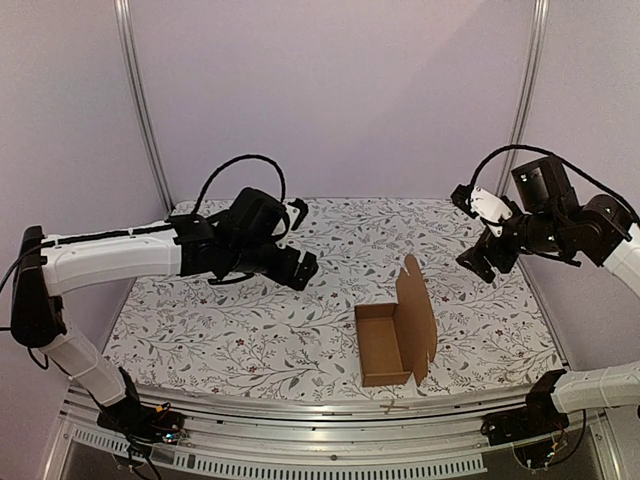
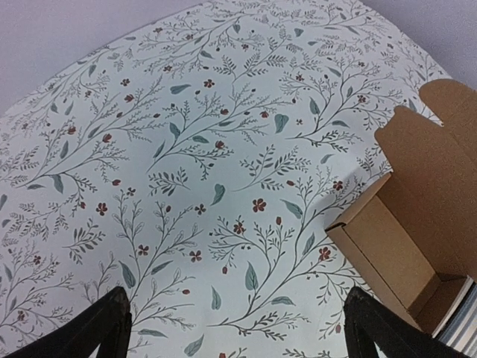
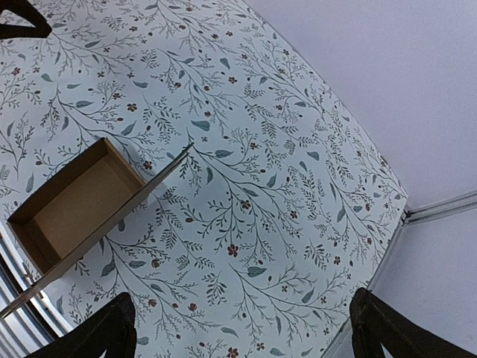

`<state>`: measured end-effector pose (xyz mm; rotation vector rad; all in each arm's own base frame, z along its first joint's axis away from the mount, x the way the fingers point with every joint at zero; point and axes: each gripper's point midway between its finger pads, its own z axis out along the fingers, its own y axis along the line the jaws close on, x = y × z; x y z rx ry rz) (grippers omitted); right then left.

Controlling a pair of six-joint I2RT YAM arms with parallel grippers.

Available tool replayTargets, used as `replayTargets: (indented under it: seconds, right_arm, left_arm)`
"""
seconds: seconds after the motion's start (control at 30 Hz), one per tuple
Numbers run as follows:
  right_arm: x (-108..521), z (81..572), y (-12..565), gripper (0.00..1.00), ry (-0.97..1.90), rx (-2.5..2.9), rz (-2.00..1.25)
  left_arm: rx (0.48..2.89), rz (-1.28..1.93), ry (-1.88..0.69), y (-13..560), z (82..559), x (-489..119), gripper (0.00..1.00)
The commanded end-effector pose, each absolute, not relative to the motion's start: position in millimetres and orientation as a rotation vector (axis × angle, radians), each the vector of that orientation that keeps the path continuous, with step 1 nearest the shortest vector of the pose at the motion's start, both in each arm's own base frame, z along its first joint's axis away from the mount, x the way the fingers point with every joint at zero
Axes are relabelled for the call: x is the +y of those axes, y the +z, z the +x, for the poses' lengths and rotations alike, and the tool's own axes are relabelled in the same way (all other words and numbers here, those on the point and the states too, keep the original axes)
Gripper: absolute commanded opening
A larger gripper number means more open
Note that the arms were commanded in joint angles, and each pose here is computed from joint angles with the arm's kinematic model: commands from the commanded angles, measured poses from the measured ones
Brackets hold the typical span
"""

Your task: Fold the paper box

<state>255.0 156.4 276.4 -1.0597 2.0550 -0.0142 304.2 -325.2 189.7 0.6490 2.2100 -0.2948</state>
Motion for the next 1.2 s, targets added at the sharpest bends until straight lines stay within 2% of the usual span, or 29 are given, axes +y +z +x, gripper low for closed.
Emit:
replayTargets:
  seconds: [0.0, 0.1, 0.2, 0.37, 0.47, 0.63, 0.77, 0.83, 0.93, 1.03, 1.1, 1.17]
  right_arm:
    - [123, 284, 279, 0.99, -0.29, 2.134, -0.88]
    - [131, 286, 268, 0.99, -0.284, 2.196, -0.952]
    - [159, 276, 256, 0.99, -0.091, 2.183, -1.082]
    - [191, 259, 262, 0.97, 0.193, 2.239, -1.105]
    - [210, 255, 242, 0.93, 0.324, 2.396, -1.138]
    - [232, 243, 214, 0.89, 0.503, 2.59, -1.151]
    - [231, 242, 196, 0.83, 0.474, 2.681, -1.165]
    - [234, 238, 188, 0.72, 0.501, 2.707, -1.188]
    - [244, 228, 178, 0.6, 0.515, 2.725, -1.257]
    - [255, 224, 171, 0.41, 0.485, 2.71, -1.339]
    - [262, 225, 167, 0.27, 0.458, 2.706, -1.382]
    - [269, 231, 169, 0.16, 0.443, 2.695, -1.403]
  left_arm:
    - [2.227, 0.635, -0.333, 180, 290, -336, 0.99]
    - [2.189, 0.504, -0.164, 180, 297, -311, 0.99]
    - [2.201, 0.348, 0.088, 174, 306, -269, 0.99]
    - [2.152, 0.162, 0.406, 175, 309, -211, 0.99]
    - [2.232, 0.127, 0.354, 156, 305, -199, 0.99]
    - [2.473, 0.159, 0.039, 110, 294, -206, 0.98]
    - [2.432, 0.126, -0.163, 113, 293, -215, 0.96]
    - [2.394, 0.115, -0.182, 122, 294, -214, 0.92]
    - [2.37, 0.096, -0.158, 134, 298, -209, 0.79]
    - [2.36, 0.173, -0.137, 142, 299, -213, 0.79]
    - [2.336, 0.285, -0.234, 147, 296, -231, 0.8]
    - [2.271, 0.42, -0.342, 156, 290, -252, 0.81]
